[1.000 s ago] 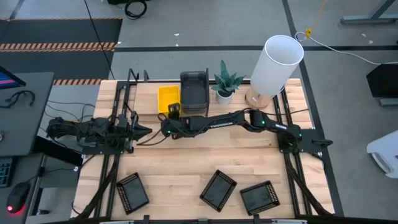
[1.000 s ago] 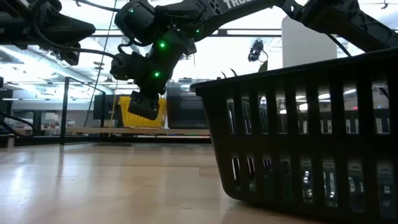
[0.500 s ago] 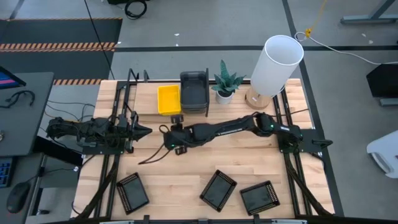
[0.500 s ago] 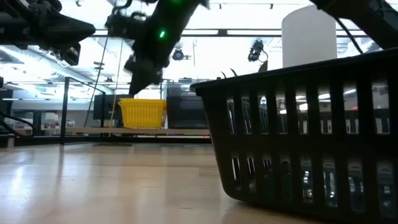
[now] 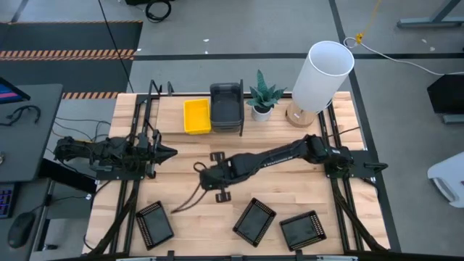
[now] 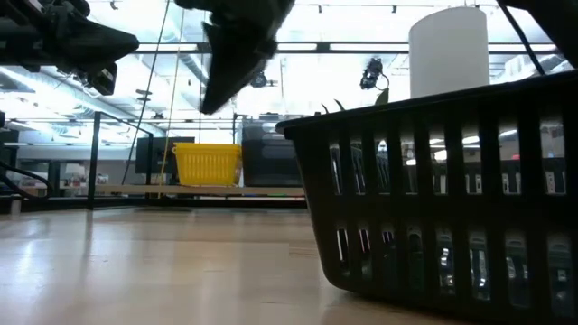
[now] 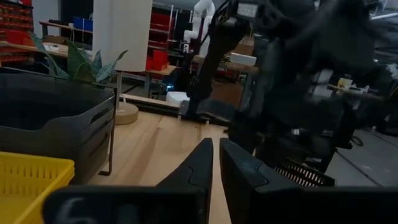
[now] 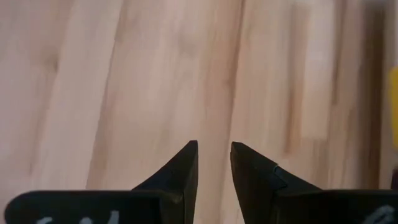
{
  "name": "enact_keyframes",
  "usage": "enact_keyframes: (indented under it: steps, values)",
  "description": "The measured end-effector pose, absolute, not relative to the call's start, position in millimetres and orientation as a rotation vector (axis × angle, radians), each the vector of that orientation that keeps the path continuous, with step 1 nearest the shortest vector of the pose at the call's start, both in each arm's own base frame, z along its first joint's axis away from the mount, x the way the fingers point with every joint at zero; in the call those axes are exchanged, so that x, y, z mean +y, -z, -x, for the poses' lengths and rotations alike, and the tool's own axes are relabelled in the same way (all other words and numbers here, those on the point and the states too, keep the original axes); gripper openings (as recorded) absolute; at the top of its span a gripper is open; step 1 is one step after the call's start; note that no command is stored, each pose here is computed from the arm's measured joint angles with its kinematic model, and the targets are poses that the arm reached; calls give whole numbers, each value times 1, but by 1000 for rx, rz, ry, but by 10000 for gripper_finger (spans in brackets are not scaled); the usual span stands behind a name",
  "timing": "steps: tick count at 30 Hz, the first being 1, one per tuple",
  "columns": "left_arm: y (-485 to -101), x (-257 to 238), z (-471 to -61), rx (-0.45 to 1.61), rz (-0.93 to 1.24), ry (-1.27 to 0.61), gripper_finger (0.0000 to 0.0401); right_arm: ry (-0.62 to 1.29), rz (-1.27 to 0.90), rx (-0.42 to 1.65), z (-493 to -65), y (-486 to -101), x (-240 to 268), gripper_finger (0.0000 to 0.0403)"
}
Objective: Stack baskets on shelf by color
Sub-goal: Stack the left black bin into the middle black bin
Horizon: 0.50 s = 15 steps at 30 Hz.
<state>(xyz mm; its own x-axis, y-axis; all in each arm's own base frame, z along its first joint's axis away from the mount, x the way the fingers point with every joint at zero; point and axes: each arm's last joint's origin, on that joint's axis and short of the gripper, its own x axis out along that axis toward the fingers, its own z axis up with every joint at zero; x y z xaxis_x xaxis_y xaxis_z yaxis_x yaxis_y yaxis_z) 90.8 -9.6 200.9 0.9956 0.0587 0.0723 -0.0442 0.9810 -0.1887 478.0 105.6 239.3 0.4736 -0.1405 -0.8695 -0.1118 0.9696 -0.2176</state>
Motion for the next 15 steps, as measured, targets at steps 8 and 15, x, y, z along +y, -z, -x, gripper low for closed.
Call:
enact_keyframes:
  steps: [8,15]
  values:
    - [-204,-10,-91,-105,507,-1,28,3,323,1177,-456,-239,139,100]
    - [-202,-18,-99,55,563,147,21,3,317,1246,-441,-244,151,93]
